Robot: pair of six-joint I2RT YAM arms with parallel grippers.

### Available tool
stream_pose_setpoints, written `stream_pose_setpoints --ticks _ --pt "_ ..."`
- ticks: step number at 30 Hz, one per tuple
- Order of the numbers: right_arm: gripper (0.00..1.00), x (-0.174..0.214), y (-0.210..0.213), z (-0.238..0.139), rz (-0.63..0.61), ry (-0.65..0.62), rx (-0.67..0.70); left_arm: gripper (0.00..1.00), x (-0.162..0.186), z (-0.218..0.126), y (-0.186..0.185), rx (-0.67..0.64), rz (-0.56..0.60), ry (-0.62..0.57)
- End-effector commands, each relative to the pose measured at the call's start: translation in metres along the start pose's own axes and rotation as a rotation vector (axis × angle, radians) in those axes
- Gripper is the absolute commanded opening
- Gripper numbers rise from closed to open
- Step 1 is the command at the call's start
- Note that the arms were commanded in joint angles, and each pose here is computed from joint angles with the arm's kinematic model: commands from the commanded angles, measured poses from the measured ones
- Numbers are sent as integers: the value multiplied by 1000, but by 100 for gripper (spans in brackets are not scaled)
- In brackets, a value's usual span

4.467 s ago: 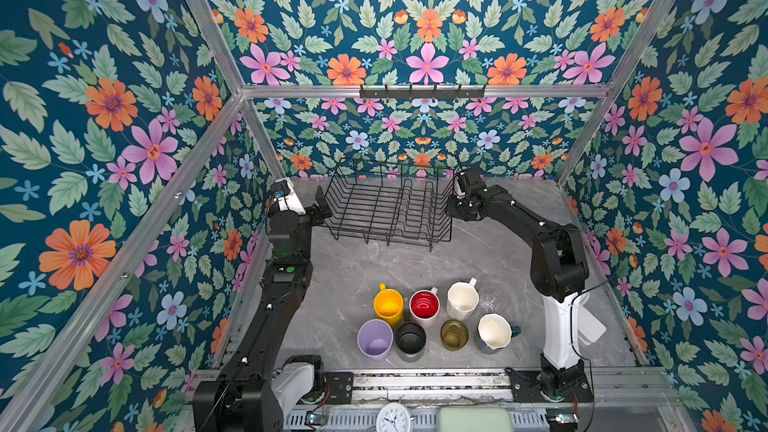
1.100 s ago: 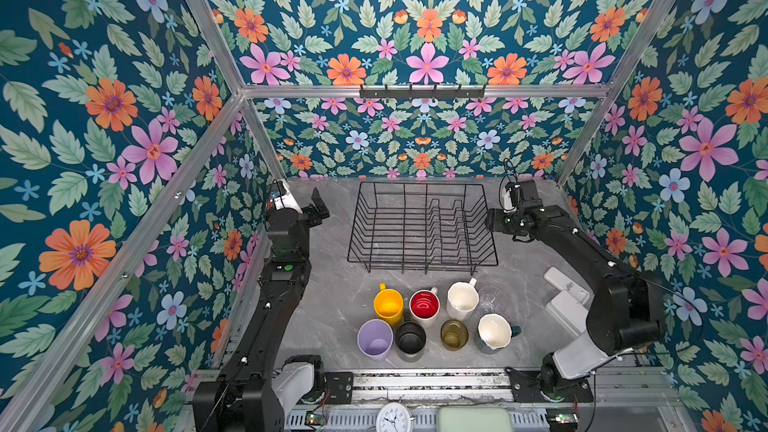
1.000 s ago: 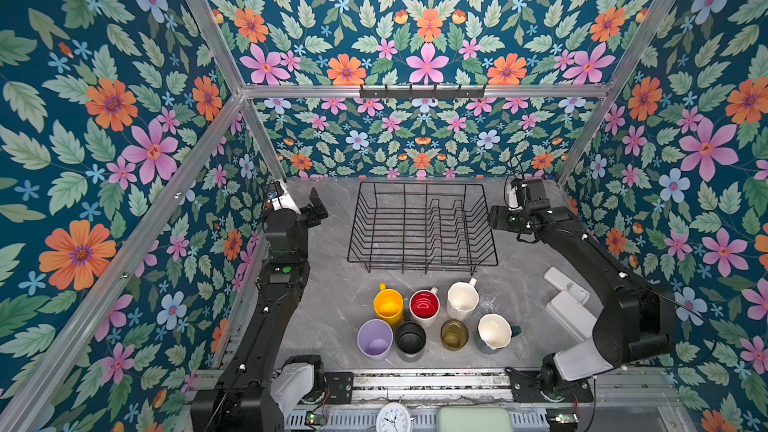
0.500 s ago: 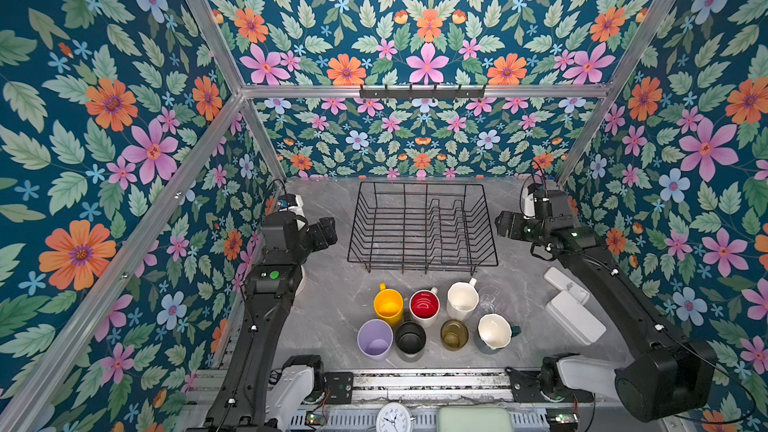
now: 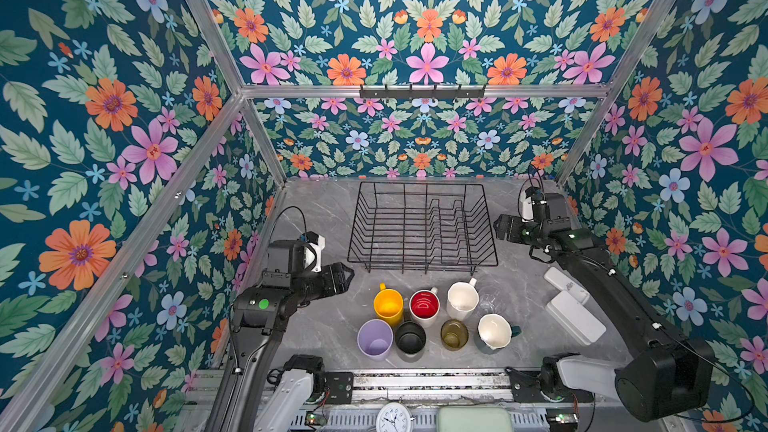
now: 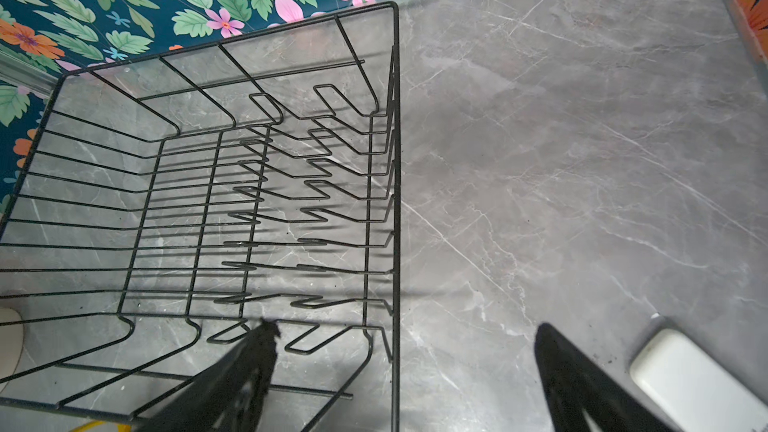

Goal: Load the cups into the dish rack
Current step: 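Lower the left gripper onto the lilac mug nearest the robot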

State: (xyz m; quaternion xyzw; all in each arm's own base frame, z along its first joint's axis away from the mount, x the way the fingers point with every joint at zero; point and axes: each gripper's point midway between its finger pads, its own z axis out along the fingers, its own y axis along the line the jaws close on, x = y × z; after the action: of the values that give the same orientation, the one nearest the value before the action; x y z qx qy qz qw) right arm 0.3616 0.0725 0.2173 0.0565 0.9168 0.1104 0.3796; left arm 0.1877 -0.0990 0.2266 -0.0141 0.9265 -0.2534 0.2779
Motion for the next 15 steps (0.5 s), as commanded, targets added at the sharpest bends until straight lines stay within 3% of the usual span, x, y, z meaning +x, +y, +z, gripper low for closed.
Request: stream_pose_setpoints --ticks 1,15 --pt "96 -4 5 2 -3 -11 -26 72 32 -4 -5 22 13 105" --pt "96 5 10 7 -8 28 -40 65 89 -4 -12 102 113 293"
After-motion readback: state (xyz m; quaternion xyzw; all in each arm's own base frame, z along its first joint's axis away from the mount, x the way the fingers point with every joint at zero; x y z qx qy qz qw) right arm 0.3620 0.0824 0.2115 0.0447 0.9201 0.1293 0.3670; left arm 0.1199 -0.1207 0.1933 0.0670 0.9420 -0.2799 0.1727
